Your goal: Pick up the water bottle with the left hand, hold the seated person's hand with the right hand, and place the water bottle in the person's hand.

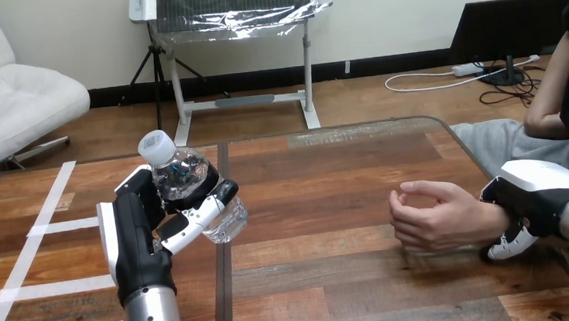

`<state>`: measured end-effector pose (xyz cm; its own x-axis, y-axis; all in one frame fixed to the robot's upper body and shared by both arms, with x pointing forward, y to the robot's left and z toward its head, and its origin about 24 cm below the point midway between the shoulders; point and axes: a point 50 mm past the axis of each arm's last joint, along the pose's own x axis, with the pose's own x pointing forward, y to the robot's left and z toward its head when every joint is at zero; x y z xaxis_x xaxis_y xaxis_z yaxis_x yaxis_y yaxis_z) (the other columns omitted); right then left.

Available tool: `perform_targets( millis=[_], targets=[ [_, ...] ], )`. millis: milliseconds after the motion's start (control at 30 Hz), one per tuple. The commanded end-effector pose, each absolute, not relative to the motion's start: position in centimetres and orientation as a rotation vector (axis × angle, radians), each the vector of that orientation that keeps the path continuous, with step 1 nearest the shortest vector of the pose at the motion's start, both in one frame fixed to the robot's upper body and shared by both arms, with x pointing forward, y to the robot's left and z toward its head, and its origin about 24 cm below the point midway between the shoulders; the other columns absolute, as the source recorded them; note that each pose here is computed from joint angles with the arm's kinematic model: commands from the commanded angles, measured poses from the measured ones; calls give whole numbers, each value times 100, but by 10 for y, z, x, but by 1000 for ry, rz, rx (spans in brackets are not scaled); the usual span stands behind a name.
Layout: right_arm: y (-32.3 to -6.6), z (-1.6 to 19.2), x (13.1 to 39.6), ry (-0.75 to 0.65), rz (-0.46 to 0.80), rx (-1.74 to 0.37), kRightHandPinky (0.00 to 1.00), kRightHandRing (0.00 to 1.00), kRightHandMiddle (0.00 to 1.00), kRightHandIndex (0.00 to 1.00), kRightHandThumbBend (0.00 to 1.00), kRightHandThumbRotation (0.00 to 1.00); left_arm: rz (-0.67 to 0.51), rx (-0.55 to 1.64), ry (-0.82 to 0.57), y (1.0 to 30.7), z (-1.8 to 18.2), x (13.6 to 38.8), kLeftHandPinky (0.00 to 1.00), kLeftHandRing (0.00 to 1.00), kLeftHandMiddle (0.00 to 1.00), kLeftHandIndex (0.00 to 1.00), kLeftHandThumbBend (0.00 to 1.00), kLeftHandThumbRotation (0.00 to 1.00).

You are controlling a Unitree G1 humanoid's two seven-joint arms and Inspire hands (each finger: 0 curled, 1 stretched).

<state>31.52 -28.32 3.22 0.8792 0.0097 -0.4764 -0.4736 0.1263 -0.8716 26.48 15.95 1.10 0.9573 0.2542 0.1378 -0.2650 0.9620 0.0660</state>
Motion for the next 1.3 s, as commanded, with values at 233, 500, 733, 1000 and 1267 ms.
perform_targets(
  millis=[233, 500, 733, 1000, 1267],
  targets=[
    [-277, 27, 316, 393, 358, -1370, 30, 39, 50, 50, 67, 0, 256, 85, -269, 159, 42, 279, 38, 41, 45, 47, 67, 0],
    [-278, 28, 316, 388, 354, -1362, 28, 37, 48, 49, 67, 0, 253, 78, -269, 157, 42, 279, 38, 41, 45, 47, 67, 0],
    [-279, 28, 316, 382, 342, -1351, 27, 36, 47, 49, 68, 0, 245, 74, -273, 156, 43, 280, 38, 41, 45, 47, 67, 0],
    [-279, 29, 316, 377, 329, -1344, 28, 37, 48, 52, 68, 0, 235, 99, -277, 153, 45, 280, 39, 41, 45, 47, 67, 0],
    [-280, 31, 316, 347, 327, -1352, 29, 37, 48, 52, 69, 0, 210, 108, -286, 146, 47, 280, 40, 42, 44, 47, 68, 0]
  ],
)
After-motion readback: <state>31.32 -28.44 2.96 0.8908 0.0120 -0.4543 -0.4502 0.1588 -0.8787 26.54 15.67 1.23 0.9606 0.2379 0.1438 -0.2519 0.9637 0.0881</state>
